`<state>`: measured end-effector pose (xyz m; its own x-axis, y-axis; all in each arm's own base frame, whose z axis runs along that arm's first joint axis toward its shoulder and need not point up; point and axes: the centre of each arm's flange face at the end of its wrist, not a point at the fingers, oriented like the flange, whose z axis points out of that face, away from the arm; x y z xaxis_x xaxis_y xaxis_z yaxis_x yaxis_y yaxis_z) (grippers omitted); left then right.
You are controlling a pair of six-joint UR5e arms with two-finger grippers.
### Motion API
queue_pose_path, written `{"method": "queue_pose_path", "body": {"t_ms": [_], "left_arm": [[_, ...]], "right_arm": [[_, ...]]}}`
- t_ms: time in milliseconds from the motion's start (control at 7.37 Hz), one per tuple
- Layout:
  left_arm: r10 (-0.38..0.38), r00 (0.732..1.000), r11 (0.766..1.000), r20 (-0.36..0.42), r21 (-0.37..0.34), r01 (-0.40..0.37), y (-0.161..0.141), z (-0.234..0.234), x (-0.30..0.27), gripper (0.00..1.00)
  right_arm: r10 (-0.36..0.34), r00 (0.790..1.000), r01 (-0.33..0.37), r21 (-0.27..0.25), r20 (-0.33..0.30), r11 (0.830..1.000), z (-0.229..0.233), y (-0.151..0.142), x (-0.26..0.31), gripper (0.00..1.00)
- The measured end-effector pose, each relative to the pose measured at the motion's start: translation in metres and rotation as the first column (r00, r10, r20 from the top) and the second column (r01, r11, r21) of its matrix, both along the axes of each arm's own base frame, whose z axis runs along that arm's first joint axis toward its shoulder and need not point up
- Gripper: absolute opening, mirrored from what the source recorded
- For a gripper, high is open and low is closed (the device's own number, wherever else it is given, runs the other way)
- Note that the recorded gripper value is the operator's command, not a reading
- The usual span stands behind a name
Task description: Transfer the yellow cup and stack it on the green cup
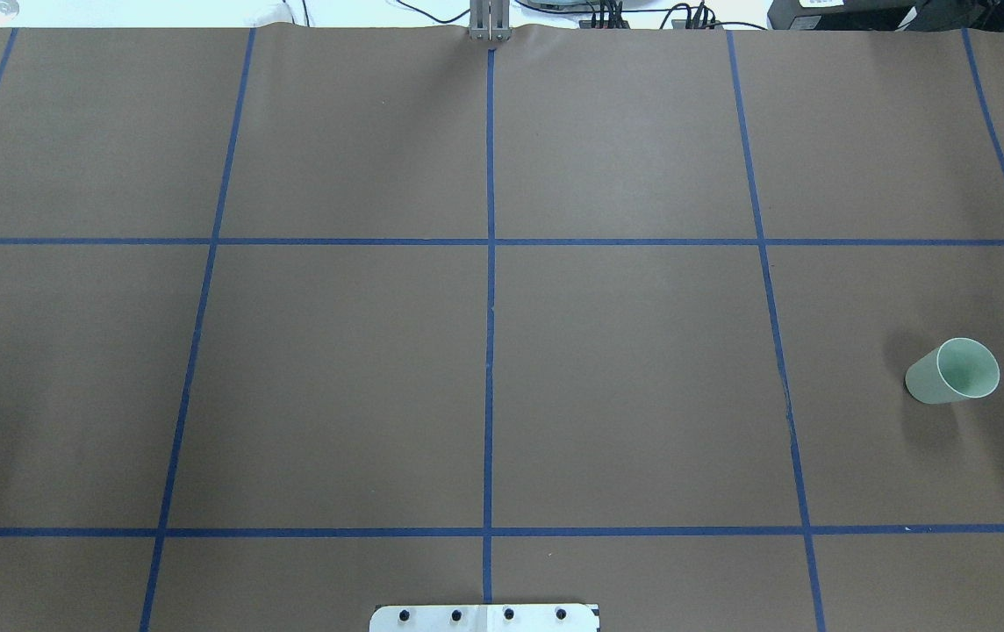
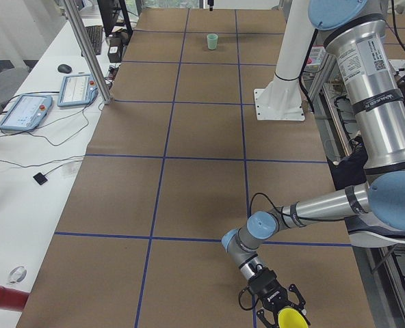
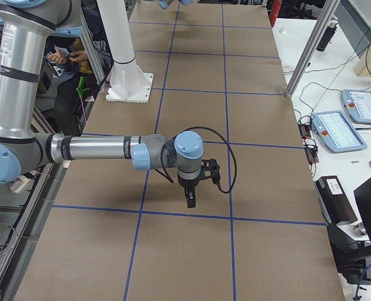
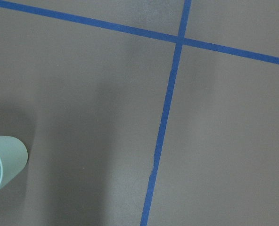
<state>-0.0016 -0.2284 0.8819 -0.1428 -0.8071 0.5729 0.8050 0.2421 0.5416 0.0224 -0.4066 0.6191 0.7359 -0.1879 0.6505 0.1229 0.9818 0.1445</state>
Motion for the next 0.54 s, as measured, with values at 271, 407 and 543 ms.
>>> {"method": "queue_pose_path", "body": {"t_ms": [271,407,543], "left_arm": [[0.107,0.994,0.987,-0.032,0.122,-0.103,-0.036,-0.006,-0.014,0.32],[0.157,0.986,0.972,-0.056,0.186,-0.145,-0.058,-0.012,-0.017,0.32],[0.206,0.975,0.953,-0.08,0.242,-0.181,-0.077,-0.018,-0.015,0.32]], "right_arm": [[0.0,1.0,0.0,0.015,0.002,1.0,-0.006,-0.006,-0.001,1.0],[0.0,1.0,0.0,0.023,0.003,1.0,-0.01,-0.009,-0.001,1.0],[0.0,1.0,0.0,0.034,0.004,0.999,-0.014,-0.013,-0.001,1.0]]}}
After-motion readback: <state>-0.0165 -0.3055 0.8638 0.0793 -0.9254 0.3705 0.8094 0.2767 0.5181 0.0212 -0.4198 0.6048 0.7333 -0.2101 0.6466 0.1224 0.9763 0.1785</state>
